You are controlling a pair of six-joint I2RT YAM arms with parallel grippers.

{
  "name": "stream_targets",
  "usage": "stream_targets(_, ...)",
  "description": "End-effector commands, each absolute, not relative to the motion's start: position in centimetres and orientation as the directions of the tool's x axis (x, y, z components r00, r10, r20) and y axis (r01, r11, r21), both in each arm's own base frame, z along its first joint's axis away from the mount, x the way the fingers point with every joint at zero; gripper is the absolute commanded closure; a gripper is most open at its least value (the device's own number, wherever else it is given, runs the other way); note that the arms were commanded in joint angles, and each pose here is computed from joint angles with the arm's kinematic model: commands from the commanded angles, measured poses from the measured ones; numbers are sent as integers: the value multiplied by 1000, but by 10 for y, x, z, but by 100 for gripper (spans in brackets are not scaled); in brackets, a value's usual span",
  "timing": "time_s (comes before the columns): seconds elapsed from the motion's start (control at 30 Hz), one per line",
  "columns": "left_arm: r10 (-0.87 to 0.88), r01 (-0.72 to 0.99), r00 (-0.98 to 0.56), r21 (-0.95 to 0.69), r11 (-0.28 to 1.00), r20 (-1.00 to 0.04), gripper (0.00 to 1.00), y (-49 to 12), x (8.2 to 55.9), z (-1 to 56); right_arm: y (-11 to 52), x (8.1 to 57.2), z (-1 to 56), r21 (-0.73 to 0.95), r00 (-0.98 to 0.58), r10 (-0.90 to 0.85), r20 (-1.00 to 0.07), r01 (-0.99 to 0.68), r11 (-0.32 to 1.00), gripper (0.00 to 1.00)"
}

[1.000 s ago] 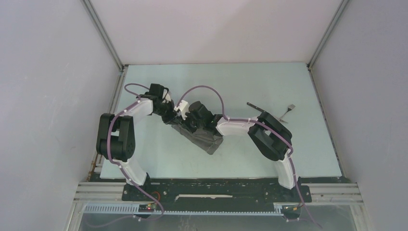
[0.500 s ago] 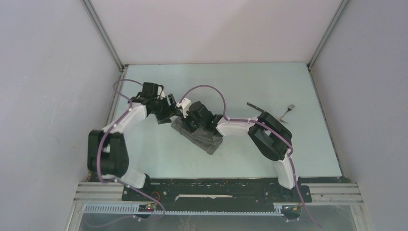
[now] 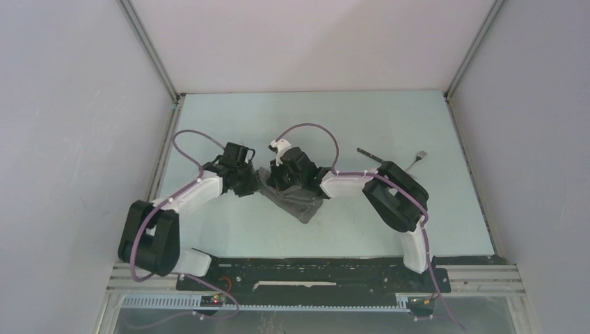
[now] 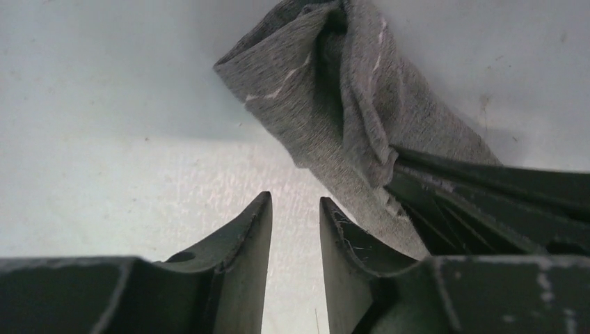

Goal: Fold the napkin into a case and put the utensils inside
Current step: Grasp the top corner of the smaller rectangle folded napkin from the folded napkin.

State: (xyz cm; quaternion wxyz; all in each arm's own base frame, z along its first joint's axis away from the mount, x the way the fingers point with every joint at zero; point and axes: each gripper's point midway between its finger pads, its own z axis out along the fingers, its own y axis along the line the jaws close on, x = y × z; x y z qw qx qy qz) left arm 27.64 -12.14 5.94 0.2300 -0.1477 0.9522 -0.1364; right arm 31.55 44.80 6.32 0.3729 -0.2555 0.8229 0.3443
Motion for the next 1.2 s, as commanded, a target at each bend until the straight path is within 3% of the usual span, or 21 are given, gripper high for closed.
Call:
stream_targets(0.0,-319,-203,-810,-275,940,-492,61,-131,312,75,451,323,110,436,-577,-38,-816,-657,614,100)
stream_targets(0.33,-256,-190,-856,-188,964,-449,67,-140,323,58,447,324,108,469,-600,-13,-800,-639,610,100)
stream_targets(0.7,-220,-174,-855,-141,975,-470,73,-137,318,54,446,325,104,474,-606,-16,-795,-638,606,100)
stream_targets(0.83,-237,-186,-840,-152,971,-488,71,-134,318,56,446,326,101,476,-609,-18,-793,-637,607,100)
stream_targets(0.97,-258,-189,-817,-182,965,-516,60,-132,320,62,446,324,100,472,-608,-24,-793,-640,606,100)
stream_targets(1.17,-257,-197,-828,-172,965,-498,67,-132,324,57,447,323,101,475,-609,-24,-793,-643,601,100)
